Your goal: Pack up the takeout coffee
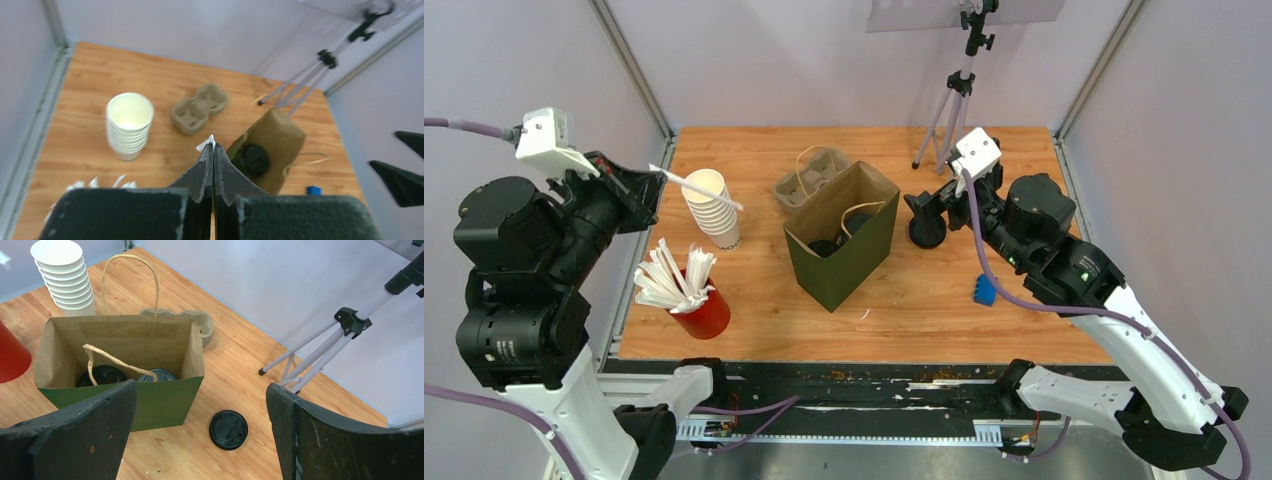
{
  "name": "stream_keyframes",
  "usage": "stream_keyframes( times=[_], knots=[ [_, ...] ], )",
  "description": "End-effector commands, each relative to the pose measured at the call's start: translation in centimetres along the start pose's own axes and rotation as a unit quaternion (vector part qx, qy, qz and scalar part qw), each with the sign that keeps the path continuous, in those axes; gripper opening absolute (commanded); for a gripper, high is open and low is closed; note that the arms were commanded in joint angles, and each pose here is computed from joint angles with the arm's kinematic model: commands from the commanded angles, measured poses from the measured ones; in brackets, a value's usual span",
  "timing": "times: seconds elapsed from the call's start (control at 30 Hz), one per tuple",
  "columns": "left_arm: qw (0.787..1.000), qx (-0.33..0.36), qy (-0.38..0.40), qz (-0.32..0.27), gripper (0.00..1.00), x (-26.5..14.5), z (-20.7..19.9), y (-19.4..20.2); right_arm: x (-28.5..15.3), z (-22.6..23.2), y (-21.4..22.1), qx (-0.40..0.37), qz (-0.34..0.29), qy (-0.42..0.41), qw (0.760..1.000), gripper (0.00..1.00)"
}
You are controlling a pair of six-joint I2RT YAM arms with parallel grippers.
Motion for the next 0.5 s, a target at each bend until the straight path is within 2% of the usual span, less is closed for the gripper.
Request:
stream_keyframes(
  times=[0.0, 0.2, 0.37, 0.47],
  knots=[
    [0.988, -0.036, 0.146, -0.035, 0.00, 1.9, -5.3, -2.9, -0.2, -1.2, -2.1, 0.003, -0.022, 0.018, 1.000, 1.00],
    [0.957, -0.082, 0.276, -0.033, 0.00, 4.4, -9.4, -4.6, -0.2, -1.3, -2.1, 0.003, -0.024, 0.020, 1.000, 1.00],
    [0.946, -0.092, 0.309, 0.017, 0.00, 6.9, -10.0, -3.4, -0.3, -1.4, -2.0, 0.004, -0.024, 0.025, 0.999, 1.00],
    [0.946, -0.085, 0.311, 0.026, 0.00, 7.8, -10.2, -2.4, -0.5, -1.4, -1.9, 0.004, -0.023, 0.026, 0.999, 1.00]
  ],
)
Point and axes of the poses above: each gripper's point midway between its finger pads, its own x axis out along the fingers, its own z axis along the line the jaws close on, y = z × x, the point moved 2 cm from there along -x, back along the fingers, and after that the axes turned 9 degrees about -x, right-handed, at the moved point
